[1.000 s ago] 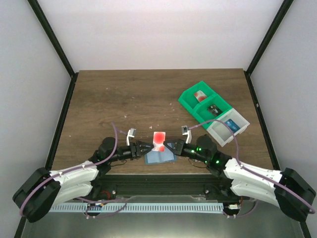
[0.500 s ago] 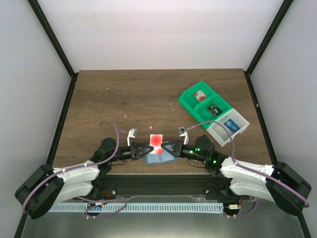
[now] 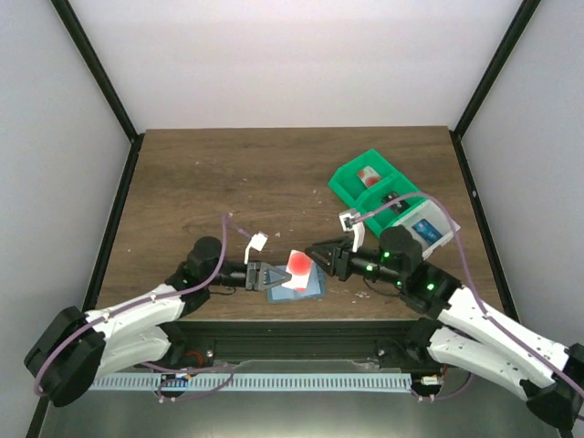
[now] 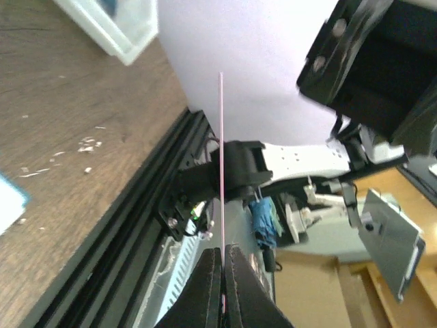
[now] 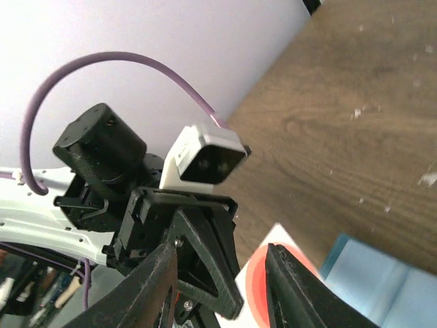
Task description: Take the credit cards out of the card holder
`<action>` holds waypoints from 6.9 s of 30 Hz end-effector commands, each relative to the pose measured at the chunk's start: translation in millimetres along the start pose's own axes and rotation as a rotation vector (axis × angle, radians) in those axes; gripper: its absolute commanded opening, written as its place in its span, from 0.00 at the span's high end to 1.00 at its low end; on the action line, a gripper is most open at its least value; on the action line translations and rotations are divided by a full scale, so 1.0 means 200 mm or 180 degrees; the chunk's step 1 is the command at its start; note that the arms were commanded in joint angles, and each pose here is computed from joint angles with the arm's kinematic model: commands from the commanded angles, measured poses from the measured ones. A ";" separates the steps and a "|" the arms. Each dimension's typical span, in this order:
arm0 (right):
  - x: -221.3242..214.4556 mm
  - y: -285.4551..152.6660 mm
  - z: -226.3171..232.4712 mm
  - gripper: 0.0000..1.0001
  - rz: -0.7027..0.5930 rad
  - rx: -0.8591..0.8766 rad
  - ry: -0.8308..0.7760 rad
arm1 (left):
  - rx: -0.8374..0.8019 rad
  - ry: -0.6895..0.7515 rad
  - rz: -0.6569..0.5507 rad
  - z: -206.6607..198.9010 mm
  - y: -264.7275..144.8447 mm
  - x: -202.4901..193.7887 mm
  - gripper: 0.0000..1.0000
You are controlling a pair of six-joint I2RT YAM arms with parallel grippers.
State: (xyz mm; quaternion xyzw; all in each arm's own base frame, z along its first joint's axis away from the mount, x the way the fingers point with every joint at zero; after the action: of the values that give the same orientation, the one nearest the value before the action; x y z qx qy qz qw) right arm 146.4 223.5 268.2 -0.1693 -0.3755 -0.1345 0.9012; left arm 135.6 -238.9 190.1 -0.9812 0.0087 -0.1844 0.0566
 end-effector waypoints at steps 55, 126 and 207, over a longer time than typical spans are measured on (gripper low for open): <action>0.35 -0.05 -0.32 0.99 -0.0751 -0.1418 0.0220 | 0.1768 0.1168 -0.1023 -0.16 -0.35 0.26 0.00; 0.79 0.06 -1.84 0.99 -0.3244 -0.4346 0.2142 | 0.1152 0.1791 -0.1014 -0.39 -0.40 0.17 0.00; -0.68 0.23 -0.72 0.80 0.1336 -0.1236 0.1161 | 0.0771 -0.0099 -0.0460 0.34 -0.03 -0.04 1.00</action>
State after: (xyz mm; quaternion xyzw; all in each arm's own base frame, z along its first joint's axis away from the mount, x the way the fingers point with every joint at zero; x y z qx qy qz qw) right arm 162.3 217.0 64.3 -0.3962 -0.1287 -0.0445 0.9080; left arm 154.2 -219.6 109.7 -0.9645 -0.0913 -0.1464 0.1999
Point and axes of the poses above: each gripper's point midway between its finger pads, its own y axis out along the fingers, its own z axis along the line the jaws close on, x = y × z, the point moved 5 cm from there along -y, back along the fingers, and after that the axes turned 1 degree about -y, right-handed, at the moved point
